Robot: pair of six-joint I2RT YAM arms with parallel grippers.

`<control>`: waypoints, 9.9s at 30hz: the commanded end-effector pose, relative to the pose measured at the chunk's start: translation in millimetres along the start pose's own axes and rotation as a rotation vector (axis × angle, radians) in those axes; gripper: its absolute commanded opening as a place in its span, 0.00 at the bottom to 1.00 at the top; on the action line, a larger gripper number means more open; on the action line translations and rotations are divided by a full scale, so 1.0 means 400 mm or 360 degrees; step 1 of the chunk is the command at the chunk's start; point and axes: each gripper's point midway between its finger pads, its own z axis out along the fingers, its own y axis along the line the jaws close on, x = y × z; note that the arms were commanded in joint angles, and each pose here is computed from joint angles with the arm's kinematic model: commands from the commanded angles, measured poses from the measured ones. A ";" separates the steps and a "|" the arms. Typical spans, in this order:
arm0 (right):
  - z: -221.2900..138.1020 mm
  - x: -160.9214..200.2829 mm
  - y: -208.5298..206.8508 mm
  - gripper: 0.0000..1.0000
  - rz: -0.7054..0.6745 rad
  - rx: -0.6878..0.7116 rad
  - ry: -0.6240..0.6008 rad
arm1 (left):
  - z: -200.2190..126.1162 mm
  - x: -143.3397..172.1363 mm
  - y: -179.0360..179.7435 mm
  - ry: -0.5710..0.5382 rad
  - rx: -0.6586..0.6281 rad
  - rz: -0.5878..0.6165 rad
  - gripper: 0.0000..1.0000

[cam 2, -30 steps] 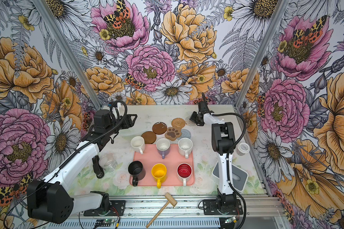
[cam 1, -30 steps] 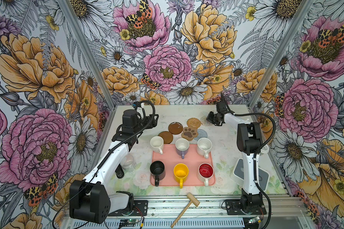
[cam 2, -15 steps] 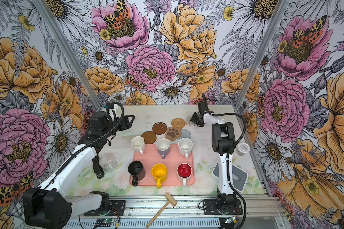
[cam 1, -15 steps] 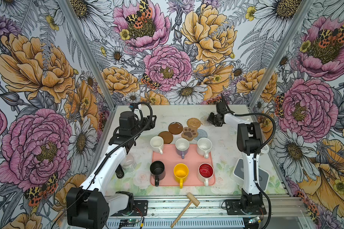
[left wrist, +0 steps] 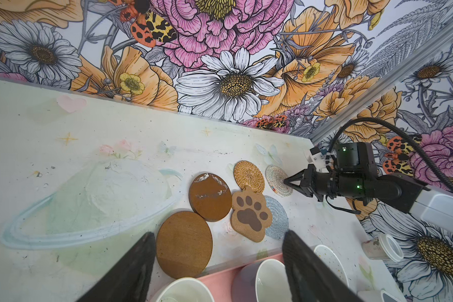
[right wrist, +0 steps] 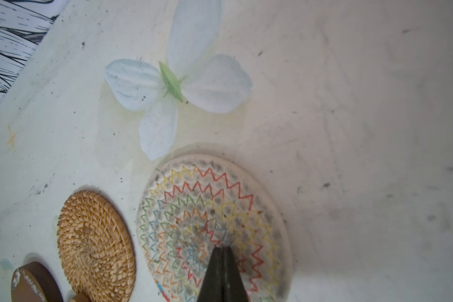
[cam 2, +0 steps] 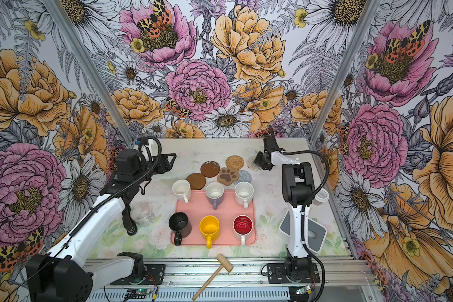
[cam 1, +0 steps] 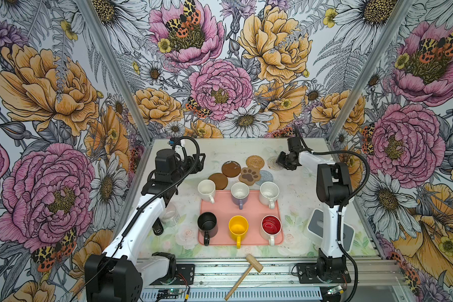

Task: Place cups on coasters
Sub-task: Move the coaster to the top-right of the table, then move the coaster to the top-left of the table.

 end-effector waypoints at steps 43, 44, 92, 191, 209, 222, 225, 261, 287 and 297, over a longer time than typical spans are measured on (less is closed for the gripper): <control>-0.157 0.063 -0.238 0.00 0.0079 0.0289 0.0058 | -0.019 -0.004 -0.004 -0.0031 -0.0005 0.0028 0.78; -0.159 0.062 -0.238 0.00 0.0079 0.0288 0.0055 | -0.019 -0.004 -0.005 -0.0032 -0.0003 0.0029 0.78; 0.040 0.084 0.362 0.00 -0.0344 -0.0437 0.0185 | 0.022 0.030 -0.056 0.0040 0.0076 0.0037 0.78; -0.225 0.070 -0.140 0.00 -0.0068 0.0189 0.0073 | 0.076 0.055 -0.094 0.0133 0.0125 0.0050 0.77; -0.122 0.077 -0.242 0.00 0.0049 0.0298 0.0195 | 0.107 0.067 -0.098 0.0163 0.0105 0.0023 0.77; -0.095 0.043 -0.247 0.00 0.0087 0.0291 0.0181 | 0.103 0.063 -0.096 0.0152 0.0083 0.0025 0.77; -0.086 0.037 -0.250 0.00 0.0096 0.0286 0.0183 | 0.098 0.062 -0.095 0.0145 0.0075 0.0024 0.77; -0.247 -0.075 -0.109 0.00 0.0057 0.0005 -0.0044 | 0.081 0.036 -0.107 0.0084 0.0092 0.0054 0.77; -0.770 0.070 0.086 0.10 -0.0076 -0.0226 -0.0718 | 0.263 0.037 -0.069 0.0186 -0.0001 -0.0017 0.72; -0.688 0.040 0.126 0.19 -0.0200 -0.0256 -0.0657 | 0.261 0.008 -0.019 0.0159 -0.0223 0.0093 0.73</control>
